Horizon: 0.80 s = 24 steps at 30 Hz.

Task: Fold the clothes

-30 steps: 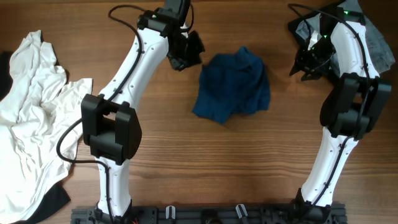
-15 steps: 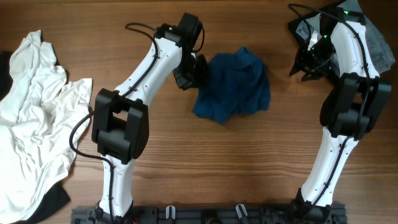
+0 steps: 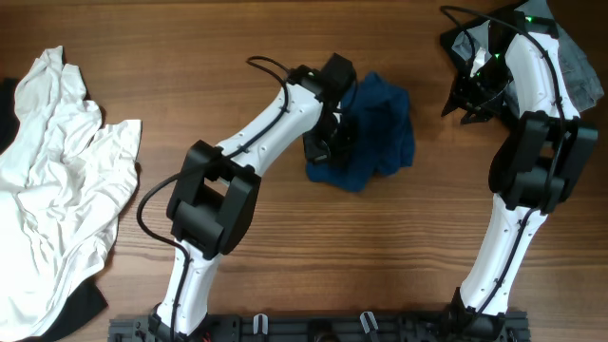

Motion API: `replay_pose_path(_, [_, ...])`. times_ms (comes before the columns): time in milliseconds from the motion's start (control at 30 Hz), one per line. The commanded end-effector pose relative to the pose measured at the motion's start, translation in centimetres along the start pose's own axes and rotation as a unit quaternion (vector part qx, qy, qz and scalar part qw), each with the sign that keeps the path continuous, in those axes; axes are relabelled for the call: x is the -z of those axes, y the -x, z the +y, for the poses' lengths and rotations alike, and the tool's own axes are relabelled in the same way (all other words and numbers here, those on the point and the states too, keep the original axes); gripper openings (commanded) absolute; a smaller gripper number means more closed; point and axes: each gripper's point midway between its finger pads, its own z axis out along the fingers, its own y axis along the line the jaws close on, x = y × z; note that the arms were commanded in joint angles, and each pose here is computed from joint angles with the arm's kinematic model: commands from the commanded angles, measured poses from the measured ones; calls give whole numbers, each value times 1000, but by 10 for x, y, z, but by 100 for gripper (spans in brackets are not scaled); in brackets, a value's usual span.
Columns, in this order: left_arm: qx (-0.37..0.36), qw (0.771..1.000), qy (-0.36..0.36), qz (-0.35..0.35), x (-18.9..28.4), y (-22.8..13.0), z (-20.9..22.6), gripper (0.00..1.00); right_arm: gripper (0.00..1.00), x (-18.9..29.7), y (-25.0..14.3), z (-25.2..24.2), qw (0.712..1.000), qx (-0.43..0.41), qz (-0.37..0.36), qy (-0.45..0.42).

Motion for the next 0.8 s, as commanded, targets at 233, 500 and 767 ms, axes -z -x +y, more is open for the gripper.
replay_pose_path(233, [-102,995,-8,16,-14,-16,-15,4,46,15,2,-1,1000,11,-16,-6])
replay_pose_path(500, [-251,967,-40,10,-19,-37,-56,10,53,14,-6,-2,1000,8,0,-9])
replay_pose_path(767, [-264,962,-29,-58,-20,-22,-79,15,59,15,-14,-3,1000,6,16,-11])
